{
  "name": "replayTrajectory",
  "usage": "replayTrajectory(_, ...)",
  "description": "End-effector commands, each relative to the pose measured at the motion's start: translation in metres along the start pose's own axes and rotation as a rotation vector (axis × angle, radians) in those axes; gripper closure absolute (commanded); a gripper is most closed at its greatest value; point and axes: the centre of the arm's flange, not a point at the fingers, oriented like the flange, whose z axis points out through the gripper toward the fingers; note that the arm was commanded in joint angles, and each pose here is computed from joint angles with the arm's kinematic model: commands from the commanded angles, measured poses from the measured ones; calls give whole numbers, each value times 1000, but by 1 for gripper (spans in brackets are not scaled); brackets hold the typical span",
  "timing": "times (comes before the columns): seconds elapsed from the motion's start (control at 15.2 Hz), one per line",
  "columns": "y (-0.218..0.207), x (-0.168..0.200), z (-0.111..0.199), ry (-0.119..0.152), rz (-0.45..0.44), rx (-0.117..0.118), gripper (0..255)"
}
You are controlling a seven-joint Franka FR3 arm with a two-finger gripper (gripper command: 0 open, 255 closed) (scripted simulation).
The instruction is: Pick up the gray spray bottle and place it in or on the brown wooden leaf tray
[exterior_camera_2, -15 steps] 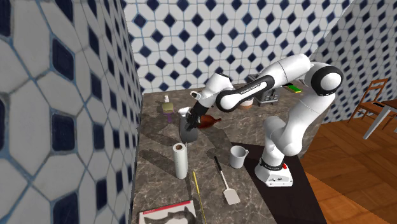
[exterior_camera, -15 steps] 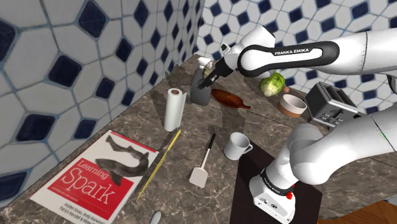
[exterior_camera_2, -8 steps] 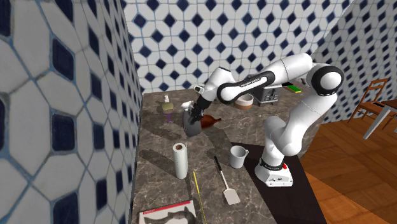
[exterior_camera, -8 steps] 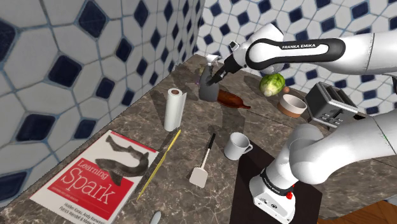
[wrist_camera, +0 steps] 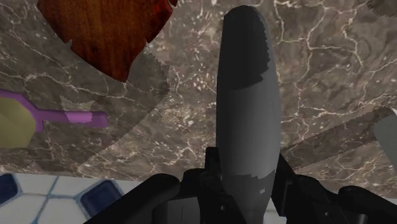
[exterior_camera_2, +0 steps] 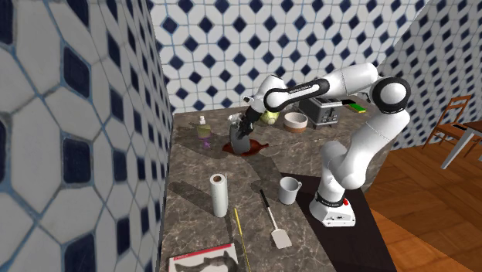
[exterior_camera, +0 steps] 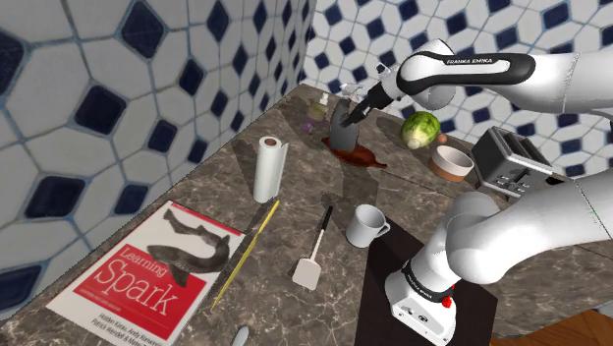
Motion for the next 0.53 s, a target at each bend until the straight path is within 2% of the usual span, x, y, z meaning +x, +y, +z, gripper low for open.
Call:
replayTrajectory(0.0,21,-14,-8,0,-2,1,255)
replayTrajectory(0.46,98,-58,-32,0,-2,1,255)
